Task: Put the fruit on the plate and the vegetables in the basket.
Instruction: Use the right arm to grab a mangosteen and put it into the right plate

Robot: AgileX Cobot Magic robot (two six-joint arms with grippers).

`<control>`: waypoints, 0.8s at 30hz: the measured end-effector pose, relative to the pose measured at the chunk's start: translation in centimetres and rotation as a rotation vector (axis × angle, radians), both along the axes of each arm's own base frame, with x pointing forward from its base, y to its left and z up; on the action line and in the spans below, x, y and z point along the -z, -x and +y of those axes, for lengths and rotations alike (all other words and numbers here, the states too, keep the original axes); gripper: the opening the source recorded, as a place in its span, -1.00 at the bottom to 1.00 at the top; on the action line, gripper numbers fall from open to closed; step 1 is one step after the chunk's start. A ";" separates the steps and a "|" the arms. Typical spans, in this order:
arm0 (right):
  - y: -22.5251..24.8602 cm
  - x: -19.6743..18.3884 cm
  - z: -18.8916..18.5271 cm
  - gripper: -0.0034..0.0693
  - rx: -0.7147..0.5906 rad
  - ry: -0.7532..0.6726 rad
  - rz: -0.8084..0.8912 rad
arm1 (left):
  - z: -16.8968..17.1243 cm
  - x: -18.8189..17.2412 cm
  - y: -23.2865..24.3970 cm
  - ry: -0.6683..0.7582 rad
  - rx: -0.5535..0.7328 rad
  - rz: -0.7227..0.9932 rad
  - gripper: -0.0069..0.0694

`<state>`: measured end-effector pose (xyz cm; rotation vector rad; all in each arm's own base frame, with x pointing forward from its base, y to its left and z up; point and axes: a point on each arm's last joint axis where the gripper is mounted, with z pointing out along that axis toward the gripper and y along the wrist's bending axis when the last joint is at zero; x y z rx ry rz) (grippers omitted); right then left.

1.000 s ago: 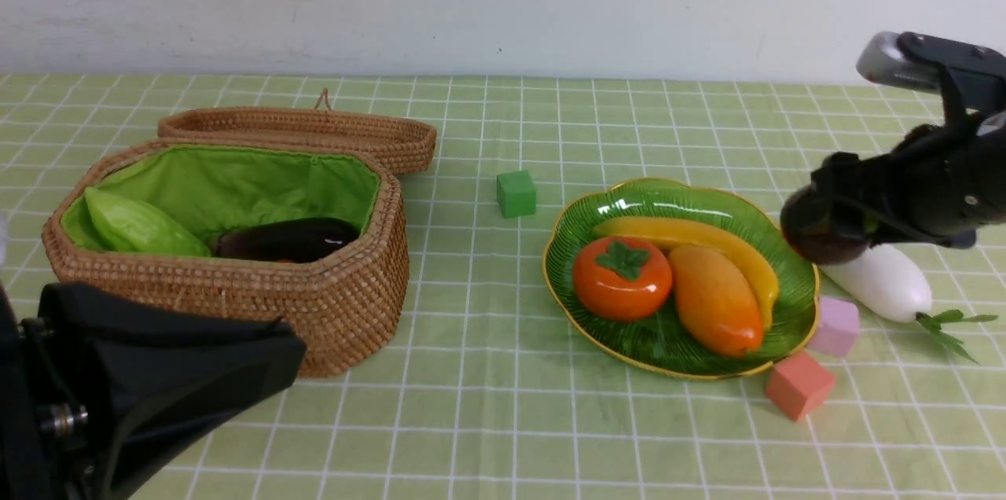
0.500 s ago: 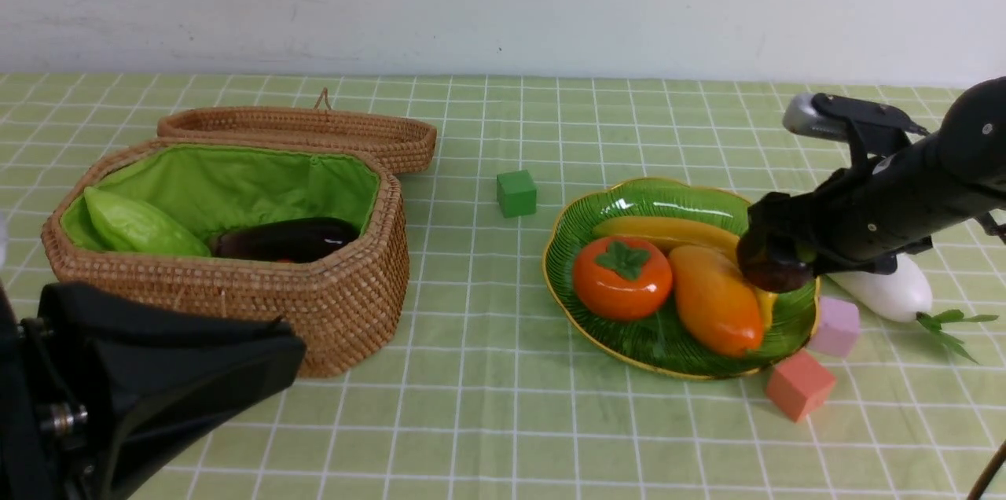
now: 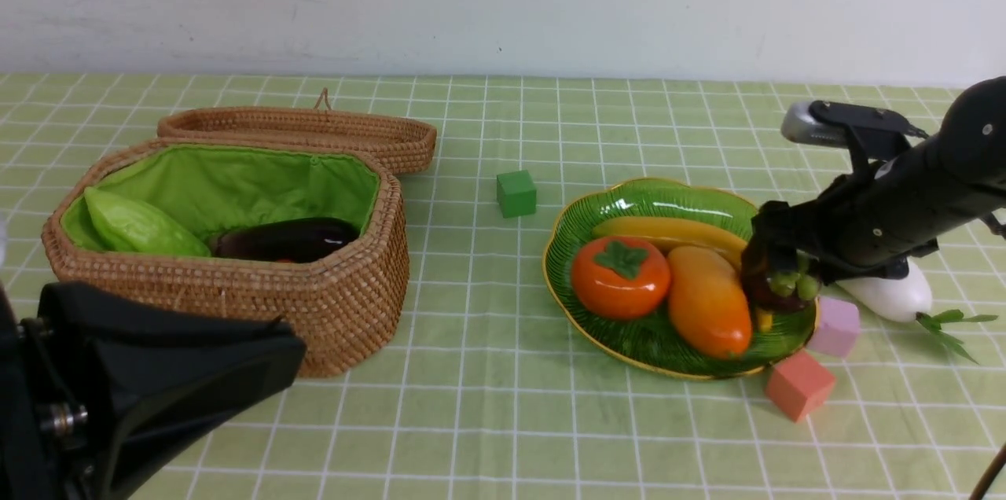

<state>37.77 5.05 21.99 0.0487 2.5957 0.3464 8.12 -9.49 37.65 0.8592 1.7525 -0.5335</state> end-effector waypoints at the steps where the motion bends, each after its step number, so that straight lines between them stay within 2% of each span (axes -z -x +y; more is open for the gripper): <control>1: 0.1 0.0 0.0 0.92 -0.003 -0.001 0.007 | 0.0 0.0 0.0 0.000 0.000 0.000 -0.81; 12: 1.0 0.1 0.3 0.80 -0.032 -0.025 0.107 | 0.0 -0.1 0.0 0.002 0.006 -0.022 -0.82; 20: 1.1 -0.2 0.5 0.78 -0.020 -0.057 0.108 | 0.0 -0.2 0.0 -0.007 0.012 -0.037 -0.82; 24: 1.6 -1.8 0.5 0.78 -0.024 -0.058 0.066 | -0.1 -0.2 0.0 -0.006 0.012 -0.038 -0.82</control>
